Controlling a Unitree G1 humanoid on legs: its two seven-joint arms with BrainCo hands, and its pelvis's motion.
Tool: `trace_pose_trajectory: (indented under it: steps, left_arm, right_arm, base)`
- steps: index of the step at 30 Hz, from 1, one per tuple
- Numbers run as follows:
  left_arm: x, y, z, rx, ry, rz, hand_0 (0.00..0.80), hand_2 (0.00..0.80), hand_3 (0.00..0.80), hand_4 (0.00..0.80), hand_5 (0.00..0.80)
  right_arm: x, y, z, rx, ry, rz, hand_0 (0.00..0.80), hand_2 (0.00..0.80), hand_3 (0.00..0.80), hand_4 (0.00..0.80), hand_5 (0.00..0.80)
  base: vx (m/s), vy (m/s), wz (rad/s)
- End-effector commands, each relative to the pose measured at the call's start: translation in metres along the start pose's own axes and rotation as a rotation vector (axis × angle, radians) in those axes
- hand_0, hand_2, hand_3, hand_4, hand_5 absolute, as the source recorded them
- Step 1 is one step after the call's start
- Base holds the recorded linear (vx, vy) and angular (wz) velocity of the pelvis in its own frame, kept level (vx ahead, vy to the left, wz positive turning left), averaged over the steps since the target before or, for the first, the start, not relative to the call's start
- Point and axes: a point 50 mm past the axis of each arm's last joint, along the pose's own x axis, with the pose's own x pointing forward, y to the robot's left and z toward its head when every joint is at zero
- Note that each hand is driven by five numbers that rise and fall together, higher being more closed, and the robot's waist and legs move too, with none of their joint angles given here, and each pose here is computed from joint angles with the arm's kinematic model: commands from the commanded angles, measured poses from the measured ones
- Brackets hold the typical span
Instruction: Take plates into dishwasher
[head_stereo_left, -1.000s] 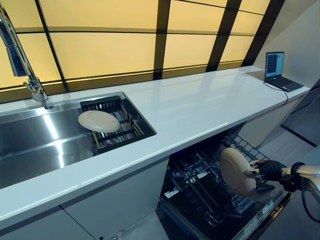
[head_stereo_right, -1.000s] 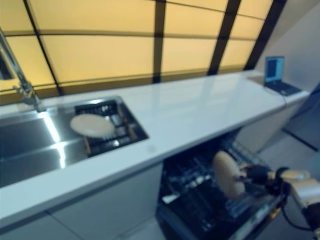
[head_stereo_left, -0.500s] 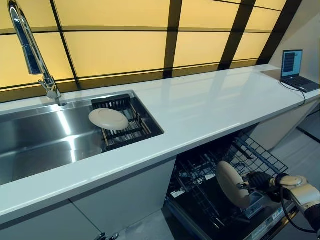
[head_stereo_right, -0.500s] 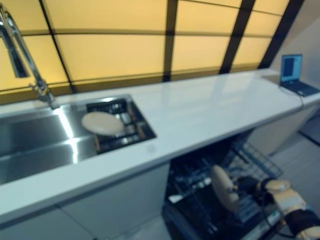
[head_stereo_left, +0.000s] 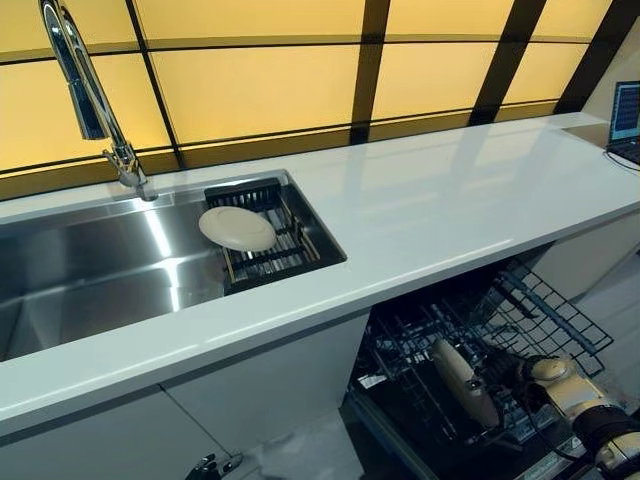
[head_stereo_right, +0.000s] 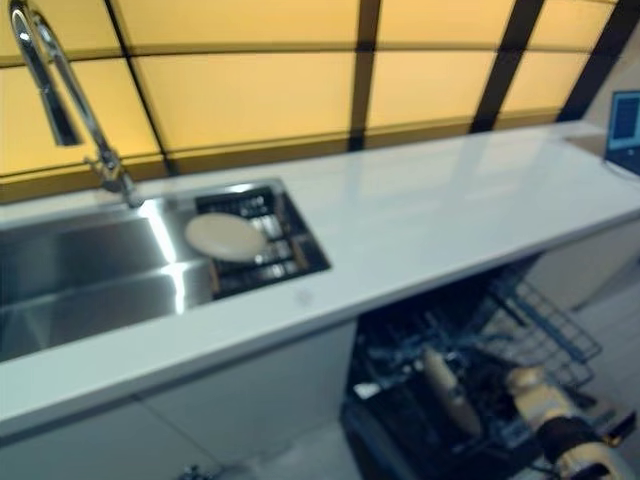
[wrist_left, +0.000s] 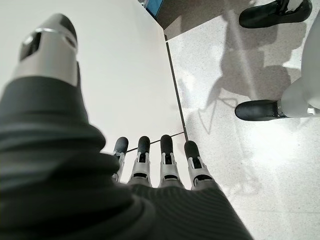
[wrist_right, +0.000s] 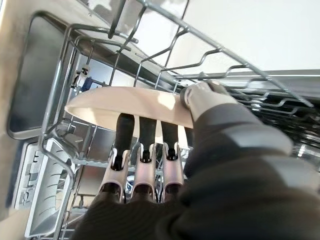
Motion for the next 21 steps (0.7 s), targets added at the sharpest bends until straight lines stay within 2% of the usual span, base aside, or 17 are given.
trace_pose_trajectory:
  steps: [1, 19, 20, 21]
  left_arm:
    - [0.009, -0.003, 0.036, 0.030, -0.110, -0.024, 0.000, 0.000, 0.000, 0.000, 0.000]
    - [0.011, -0.009, 0.041, 0.051, -0.122, -0.050, 0.000, 0.000, 0.000, 0.000, 0.000]
    - [0.011, -0.009, 0.041, 0.053, -0.122, -0.050, 0.000, 0.000, 0.000, 0.000, 0.000]
    - [0.011, -0.009, 0.042, 0.053, -0.121, -0.049, 0.000, 0.000, 0.000, 0.000, 0.000]
  right_arm:
    - [0.001, -0.015, 0.032, -0.050, -0.060, -0.063, 0.800, 0.800, 0.800, 0.800, 0.800]
    - [0.009, -0.013, 0.015, -0.029, 0.024, -0.079, 0.800, 0.800, 0.800, 0.800, 0.800]
    - [0.009, -0.014, 0.015, -0.037, 0.019, -0.088, 0.637, 0.637, 0.637, 0.637, 0.637]
    - [0.008, -0.015, 0.015, -0.038, 0.020, -0.101, 0.060, 0.060, 0.060, 0.060, 0.060]
  base:
    - [-0.025, 0.001, 0.04]
    - [-0.003, 0.001, 0.01]
    - [0.000, 0.000, 0.00]
    - [0.000, 0.000, 0.00]
